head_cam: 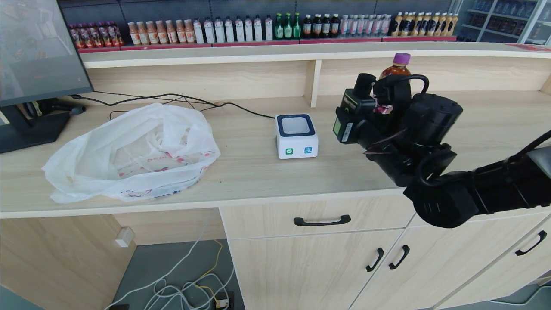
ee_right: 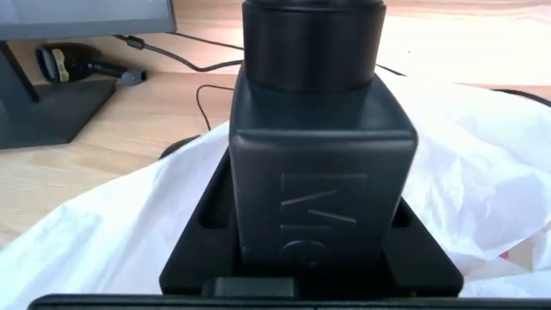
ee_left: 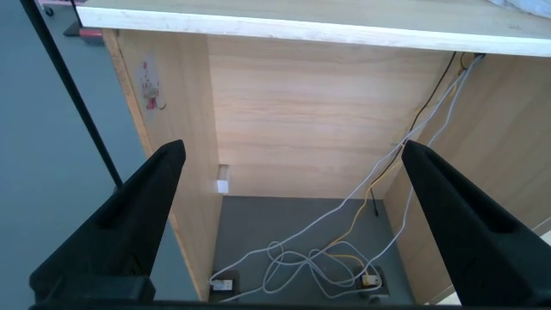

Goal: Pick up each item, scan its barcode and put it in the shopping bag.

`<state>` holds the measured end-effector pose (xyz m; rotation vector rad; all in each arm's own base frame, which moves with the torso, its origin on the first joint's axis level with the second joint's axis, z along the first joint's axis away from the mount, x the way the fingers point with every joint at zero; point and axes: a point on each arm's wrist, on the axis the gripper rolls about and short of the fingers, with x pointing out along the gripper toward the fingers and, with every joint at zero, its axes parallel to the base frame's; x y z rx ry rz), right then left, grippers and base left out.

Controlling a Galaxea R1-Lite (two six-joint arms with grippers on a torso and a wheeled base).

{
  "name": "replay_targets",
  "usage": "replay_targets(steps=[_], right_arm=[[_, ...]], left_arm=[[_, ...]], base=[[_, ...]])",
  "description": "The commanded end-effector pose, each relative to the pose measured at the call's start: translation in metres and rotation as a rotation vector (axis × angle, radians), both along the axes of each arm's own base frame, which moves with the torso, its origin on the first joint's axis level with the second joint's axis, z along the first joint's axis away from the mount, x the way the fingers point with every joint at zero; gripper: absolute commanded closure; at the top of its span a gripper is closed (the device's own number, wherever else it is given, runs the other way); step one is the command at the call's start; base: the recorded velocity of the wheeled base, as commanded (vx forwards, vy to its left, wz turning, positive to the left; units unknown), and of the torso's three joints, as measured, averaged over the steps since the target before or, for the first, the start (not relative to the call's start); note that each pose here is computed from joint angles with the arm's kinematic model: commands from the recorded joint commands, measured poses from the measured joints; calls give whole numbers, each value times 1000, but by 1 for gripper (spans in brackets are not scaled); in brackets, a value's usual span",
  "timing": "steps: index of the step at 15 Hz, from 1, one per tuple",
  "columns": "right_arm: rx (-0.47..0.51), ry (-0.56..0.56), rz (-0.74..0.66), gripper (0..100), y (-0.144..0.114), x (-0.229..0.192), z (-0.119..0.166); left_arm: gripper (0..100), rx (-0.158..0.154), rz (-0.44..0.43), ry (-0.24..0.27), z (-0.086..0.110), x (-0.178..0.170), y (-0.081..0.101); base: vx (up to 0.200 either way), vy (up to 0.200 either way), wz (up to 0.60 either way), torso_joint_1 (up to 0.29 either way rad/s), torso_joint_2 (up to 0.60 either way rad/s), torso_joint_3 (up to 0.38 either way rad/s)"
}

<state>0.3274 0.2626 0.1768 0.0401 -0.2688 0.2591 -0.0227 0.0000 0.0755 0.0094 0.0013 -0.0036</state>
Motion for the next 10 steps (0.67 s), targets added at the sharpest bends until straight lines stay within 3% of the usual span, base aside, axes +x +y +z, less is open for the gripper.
replay_targets(steps=[1, 10], right_arm=[[-16, 18, 0, 100, 3, 2, -10], [-32, 38, 10, 100, 7, 6, -23]], left_arm=[[0, 0, 1, 0, 0, 0, 0], [0, -2, 1, 0, 0, 0, 0]], base=[[0, 0, 0, 0, 0, 0], [0, 0, 0, 0, 0, 0]])
